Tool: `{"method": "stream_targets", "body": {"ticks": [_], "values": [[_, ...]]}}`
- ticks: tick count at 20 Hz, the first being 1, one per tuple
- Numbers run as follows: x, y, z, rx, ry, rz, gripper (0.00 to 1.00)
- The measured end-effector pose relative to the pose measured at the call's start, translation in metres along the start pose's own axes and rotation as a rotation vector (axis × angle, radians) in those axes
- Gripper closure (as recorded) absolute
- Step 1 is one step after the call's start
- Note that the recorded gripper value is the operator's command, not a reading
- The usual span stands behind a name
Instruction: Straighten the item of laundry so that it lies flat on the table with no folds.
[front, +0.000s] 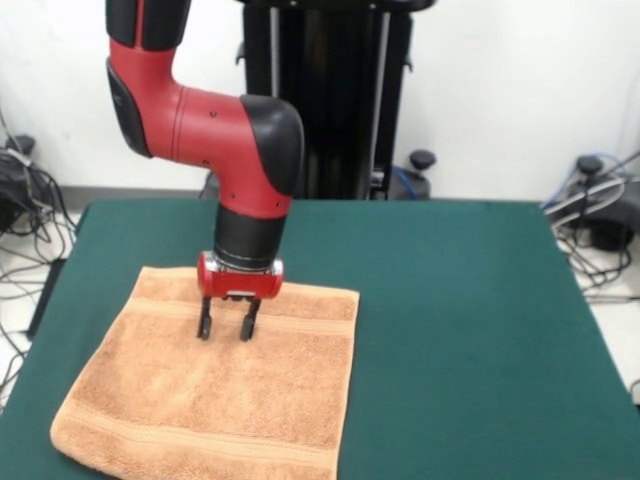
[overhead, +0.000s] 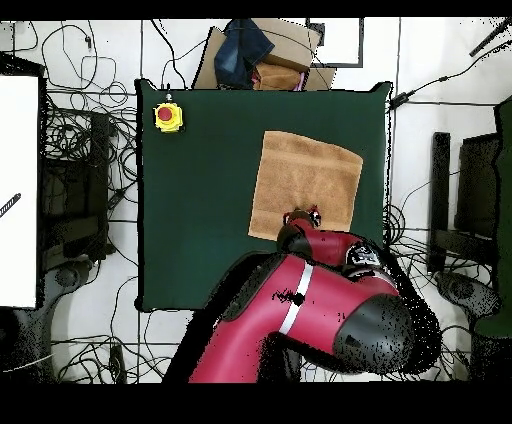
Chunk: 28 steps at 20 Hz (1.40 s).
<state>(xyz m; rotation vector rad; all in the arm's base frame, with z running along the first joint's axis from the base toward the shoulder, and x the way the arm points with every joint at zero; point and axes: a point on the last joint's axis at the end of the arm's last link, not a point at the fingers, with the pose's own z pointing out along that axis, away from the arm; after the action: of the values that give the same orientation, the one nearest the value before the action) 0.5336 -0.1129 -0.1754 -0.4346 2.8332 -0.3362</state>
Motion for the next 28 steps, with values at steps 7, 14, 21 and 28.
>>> {"method": "stream_targets", "body": {"ticks": [7, 14, 21, 28], "values": [[0.004, 0.002, -0.001, 0.024, -0.028, -0.035, 0.00], [0.008, 0.004, -0.001, 0.040, -0.057, -0.056, 0.00], [0.016, 0.004, 0.000, 0.045, -0.115, -0.069, 0.00], [0.020, 0.002, 0.000, 0.045, -0.128, -0.072, 0.00]]}}
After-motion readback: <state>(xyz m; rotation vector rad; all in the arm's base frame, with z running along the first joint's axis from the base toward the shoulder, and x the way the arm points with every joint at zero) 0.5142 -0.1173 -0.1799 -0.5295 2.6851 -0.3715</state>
